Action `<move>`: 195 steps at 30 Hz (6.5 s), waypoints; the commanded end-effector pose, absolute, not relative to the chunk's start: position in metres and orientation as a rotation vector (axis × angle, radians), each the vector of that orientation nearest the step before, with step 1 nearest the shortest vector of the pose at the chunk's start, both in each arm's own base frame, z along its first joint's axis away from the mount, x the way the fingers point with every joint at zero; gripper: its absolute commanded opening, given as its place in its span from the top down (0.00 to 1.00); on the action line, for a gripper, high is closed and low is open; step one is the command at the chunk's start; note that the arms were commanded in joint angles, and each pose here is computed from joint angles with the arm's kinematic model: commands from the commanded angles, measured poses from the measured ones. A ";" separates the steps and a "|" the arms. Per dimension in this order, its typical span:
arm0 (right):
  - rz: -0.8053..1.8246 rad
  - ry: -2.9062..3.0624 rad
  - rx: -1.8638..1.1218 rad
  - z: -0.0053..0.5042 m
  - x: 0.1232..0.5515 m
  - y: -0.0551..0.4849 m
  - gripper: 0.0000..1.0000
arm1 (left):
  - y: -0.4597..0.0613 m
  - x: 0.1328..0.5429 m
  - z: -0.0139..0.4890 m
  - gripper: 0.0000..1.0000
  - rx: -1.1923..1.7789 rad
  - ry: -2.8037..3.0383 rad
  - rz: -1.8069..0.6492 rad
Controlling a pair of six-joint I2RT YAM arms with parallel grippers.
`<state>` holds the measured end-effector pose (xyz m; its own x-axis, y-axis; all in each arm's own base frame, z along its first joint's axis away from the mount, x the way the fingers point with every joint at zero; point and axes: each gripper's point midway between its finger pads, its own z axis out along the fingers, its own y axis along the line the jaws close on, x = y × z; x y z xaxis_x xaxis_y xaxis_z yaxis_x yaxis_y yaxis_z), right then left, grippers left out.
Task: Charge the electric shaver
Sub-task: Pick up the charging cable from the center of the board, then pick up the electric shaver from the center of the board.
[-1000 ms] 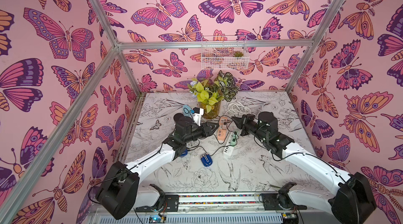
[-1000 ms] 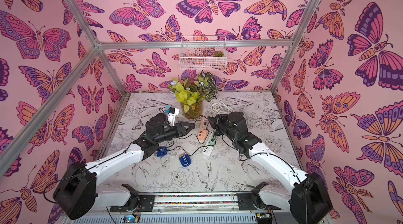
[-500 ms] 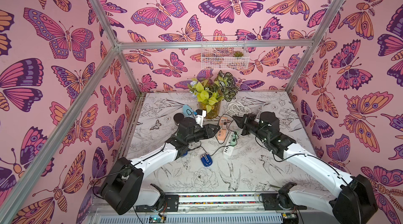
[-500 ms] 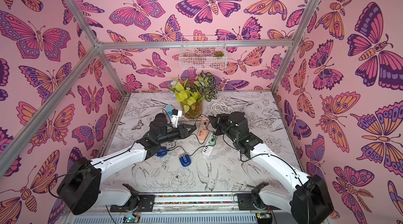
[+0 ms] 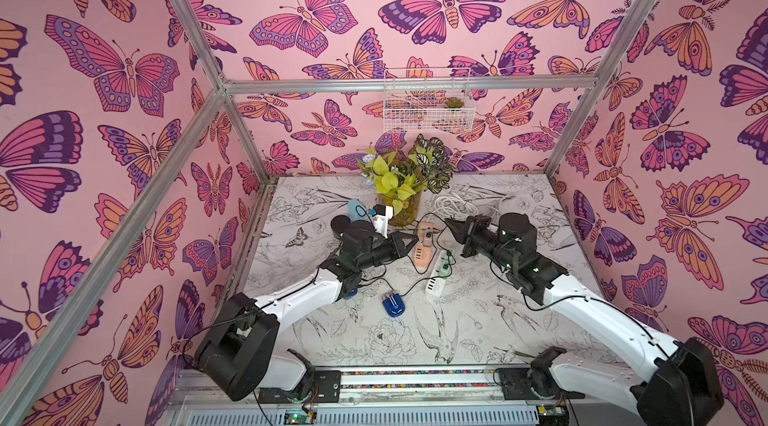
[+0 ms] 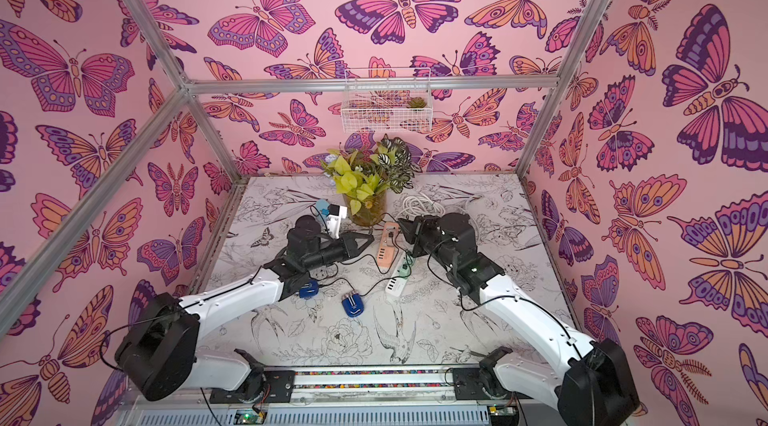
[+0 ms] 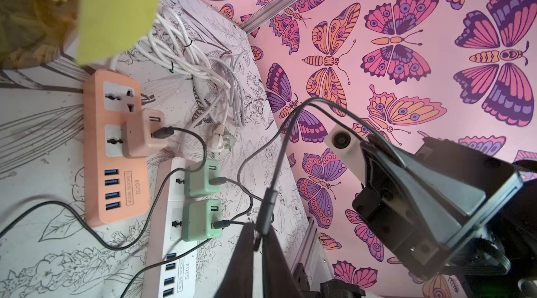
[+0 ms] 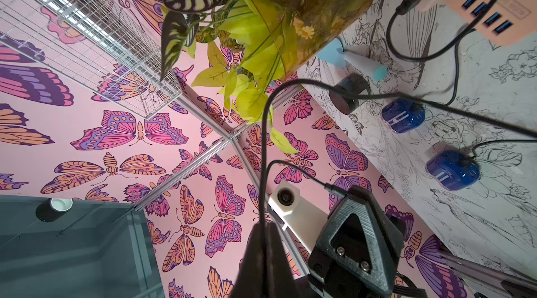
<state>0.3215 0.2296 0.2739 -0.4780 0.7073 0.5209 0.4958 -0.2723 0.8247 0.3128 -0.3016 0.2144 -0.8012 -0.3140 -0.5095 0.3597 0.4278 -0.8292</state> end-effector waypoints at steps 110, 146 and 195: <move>1.792 2.432 -0.251 0.245 0.245 0.276 1.00 | -0.323 0.238 0.241 1.00 0.794 2.415 -1.904; 1.760 2.023 0.411 0.243 0.301 0.245 1.00 | -0.207 0.197 0.065 0.29 -1.061 2.795 -0.715; 1.783 2.038 0.416 0.245 0.292 0.230 1.00 | -0.202 0.176 -0.010 0.39 -1.167 3.012 0.109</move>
